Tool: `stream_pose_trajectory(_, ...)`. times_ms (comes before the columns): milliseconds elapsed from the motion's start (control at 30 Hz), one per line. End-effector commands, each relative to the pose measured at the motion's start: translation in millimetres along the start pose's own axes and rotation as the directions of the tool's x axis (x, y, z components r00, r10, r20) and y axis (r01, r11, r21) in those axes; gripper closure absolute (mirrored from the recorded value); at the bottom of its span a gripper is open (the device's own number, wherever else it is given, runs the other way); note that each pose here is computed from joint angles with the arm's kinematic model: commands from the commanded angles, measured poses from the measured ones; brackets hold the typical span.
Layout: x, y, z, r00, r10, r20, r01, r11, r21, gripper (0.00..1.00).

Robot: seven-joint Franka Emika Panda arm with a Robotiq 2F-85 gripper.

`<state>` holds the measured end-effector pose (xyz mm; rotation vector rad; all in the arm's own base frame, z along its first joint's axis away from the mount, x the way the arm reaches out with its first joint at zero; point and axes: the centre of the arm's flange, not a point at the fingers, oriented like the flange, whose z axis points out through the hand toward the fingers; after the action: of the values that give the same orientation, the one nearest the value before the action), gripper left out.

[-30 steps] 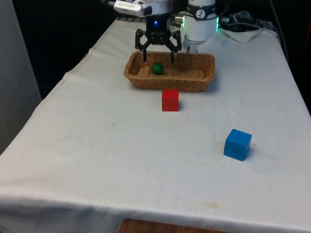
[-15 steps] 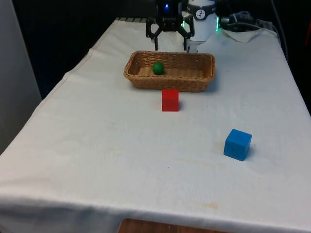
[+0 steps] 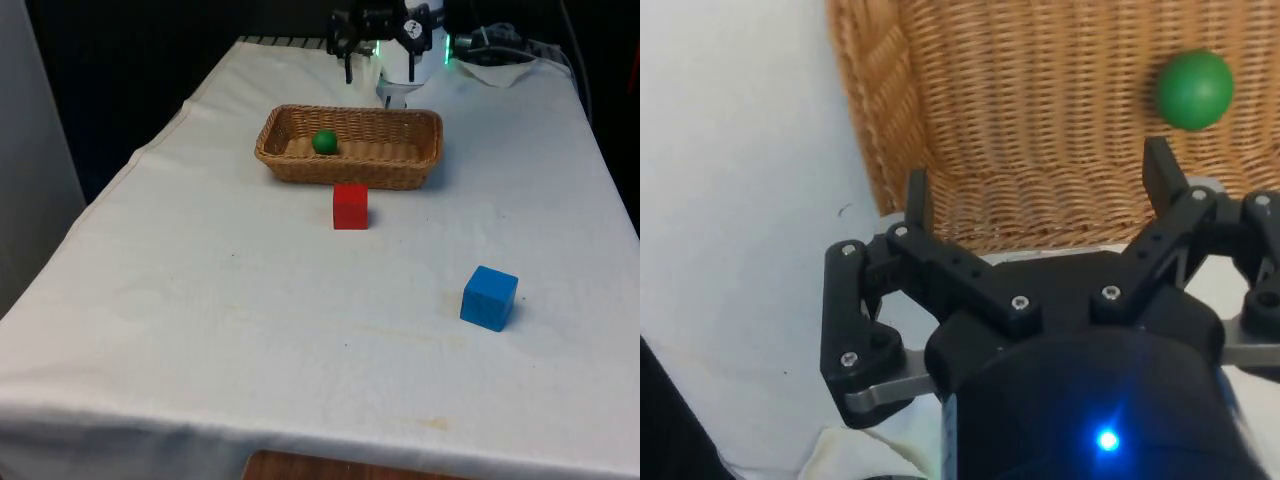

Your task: Place all non-red objects into the basket.

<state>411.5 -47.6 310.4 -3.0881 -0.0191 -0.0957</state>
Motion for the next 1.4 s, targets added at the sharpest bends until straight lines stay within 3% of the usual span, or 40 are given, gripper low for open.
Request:
stream_pose_trajectory(0,3.2,-5.1,-3,1.0,0.004,0.003,-0.004,1.0,-0.009,0.0)
stream_pose_trajectory(400,22.0,-35.3,-26,0.9999,0.005,-0.011,-0.006,0.9999,-0.014,0.0)
stream_pose_trajectory(867,39.2,-66.2,-34,0.9998,0.001,-0.022,-0.002,0.9999,-0.014,0.0)
stream_pose_trajectory(933,38.5,-64.5,-35,0.9995,-0.005,-0.03,0.004,0.9999,-0.016,0.0)
stream_pose_trajectory(1200,56.5,-91.7,-33,0.9999,0.0,-0.012,0.0,0.9998,-0.018,0.0)
stream_pose_trajectory(1233,55.4,-88.4,-33,0.9998,-0.004,-0.019,0.004,0.9997,-0.023,0.0)
stream_pose_trajectory(1367,63.6,-100.0,-32,1.0,-0.003,-0.006,0.003,0.9996,-0.027,0.0)
